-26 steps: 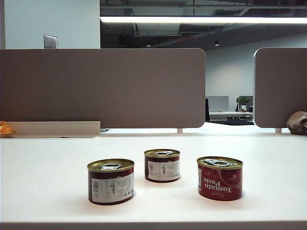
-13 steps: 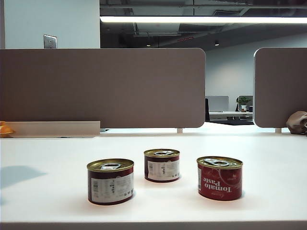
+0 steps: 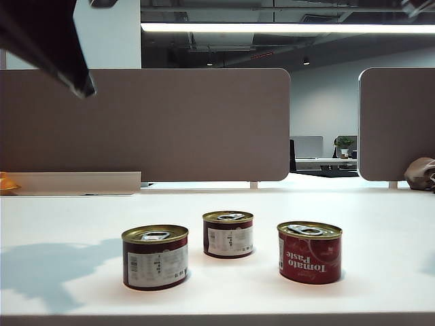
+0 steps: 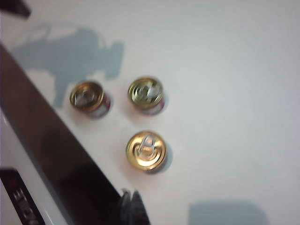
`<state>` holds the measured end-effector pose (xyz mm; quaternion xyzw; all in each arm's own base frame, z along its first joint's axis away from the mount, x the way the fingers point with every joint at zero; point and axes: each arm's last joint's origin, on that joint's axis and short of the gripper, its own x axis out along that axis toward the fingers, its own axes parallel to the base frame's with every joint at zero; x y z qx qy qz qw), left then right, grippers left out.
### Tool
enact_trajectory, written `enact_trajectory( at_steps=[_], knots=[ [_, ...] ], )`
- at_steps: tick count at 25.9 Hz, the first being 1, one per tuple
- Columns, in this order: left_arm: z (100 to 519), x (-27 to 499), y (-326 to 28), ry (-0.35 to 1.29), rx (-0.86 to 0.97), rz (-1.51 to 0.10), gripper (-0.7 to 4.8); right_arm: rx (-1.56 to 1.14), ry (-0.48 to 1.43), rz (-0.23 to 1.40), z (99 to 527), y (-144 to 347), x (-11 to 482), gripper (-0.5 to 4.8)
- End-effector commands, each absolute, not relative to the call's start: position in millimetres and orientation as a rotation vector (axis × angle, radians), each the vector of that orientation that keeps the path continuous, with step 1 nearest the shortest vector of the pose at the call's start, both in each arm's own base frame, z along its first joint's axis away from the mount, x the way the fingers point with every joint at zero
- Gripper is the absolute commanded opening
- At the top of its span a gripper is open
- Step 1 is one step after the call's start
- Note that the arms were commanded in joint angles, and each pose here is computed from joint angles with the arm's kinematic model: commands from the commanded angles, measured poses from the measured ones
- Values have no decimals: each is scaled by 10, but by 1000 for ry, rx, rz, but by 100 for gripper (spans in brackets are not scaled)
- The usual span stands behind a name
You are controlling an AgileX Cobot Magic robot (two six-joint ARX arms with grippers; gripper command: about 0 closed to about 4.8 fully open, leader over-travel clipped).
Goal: Pick up the cans one by one and stack them together.
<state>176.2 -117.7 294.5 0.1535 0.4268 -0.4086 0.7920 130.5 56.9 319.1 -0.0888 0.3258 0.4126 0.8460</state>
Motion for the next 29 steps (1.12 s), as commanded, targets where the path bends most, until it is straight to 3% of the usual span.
enact_trajectory(
  at_steps=[1,8,14,18,29],
  knots=[
    [2846,1752,-1175,931,345,-864,-6,-313,763,838,3085,761,1399,-3],
    [2731,1716,-1148,995,362,-847,-6,-446,931,855,2769,1132,1651,14],
    [2727,1705,-1140,1007,364,-845,-6,-431,1052,898,2450,1320,1921,156],
    [2724,1708,-1130,1010,379,-821,-6,-402,1057,940,2354,1394,2011,312],
    [2710,1689,-1111,1041,396,-799,-6,-391,1100,957,2090,1528,2195,338]
  ],
)
